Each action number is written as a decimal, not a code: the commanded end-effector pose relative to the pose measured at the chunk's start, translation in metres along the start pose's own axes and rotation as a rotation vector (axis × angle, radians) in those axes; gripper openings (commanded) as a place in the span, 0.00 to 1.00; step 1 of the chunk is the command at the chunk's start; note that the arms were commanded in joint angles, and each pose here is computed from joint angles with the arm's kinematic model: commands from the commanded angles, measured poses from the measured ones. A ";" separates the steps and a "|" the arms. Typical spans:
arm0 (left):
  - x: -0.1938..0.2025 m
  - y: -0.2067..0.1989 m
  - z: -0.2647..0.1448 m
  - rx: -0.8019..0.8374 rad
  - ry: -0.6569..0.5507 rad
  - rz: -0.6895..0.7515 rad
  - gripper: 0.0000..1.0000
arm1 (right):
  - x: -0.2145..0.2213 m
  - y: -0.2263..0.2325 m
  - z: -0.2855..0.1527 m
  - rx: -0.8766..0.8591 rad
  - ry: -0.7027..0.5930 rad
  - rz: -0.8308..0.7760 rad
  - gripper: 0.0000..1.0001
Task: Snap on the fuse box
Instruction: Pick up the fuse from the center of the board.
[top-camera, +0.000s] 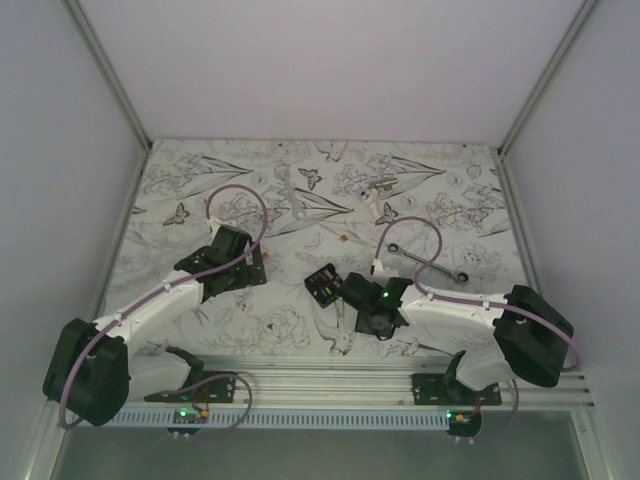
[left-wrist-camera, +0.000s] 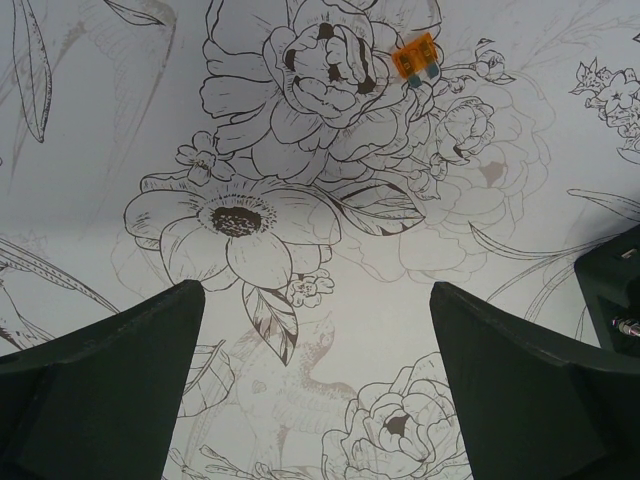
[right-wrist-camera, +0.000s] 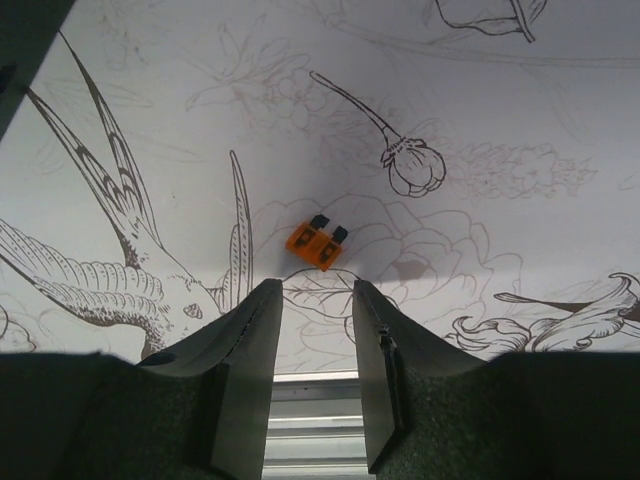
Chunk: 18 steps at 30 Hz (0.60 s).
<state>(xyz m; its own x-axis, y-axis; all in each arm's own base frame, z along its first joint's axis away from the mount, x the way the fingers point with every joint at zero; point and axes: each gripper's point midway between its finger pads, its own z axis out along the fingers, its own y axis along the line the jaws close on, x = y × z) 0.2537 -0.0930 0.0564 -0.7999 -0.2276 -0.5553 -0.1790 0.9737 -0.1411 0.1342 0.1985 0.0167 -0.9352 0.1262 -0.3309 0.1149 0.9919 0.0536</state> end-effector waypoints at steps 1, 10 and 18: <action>-0.002 0.001 -0.005 0.000 -0.001 0.013 1.00 | -0.013 0.007 0.006 0.004 -0.071 0.059 0.40; -0.002 0.001 -0.004 -0.001 0.000 0.014 1.00 | -0.016 0.012 0.016 0.029 -0.076 0.018 0.39; -0.002 0.002 -0.004 -0.006 0.000 0.019 1.00 | -0.036 0.020 0.019 0.030 -0.097 -0.062 0.38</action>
<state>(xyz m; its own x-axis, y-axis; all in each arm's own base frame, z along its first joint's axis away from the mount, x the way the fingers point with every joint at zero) 0.2536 -0.0929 0.0564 -0.8000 -0.2275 -0.5552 -0.1793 0.9737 -0.1407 0.1558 0.2099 0.0101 -0.9244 0.0879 -0.3711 0.0892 0.9959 0.0138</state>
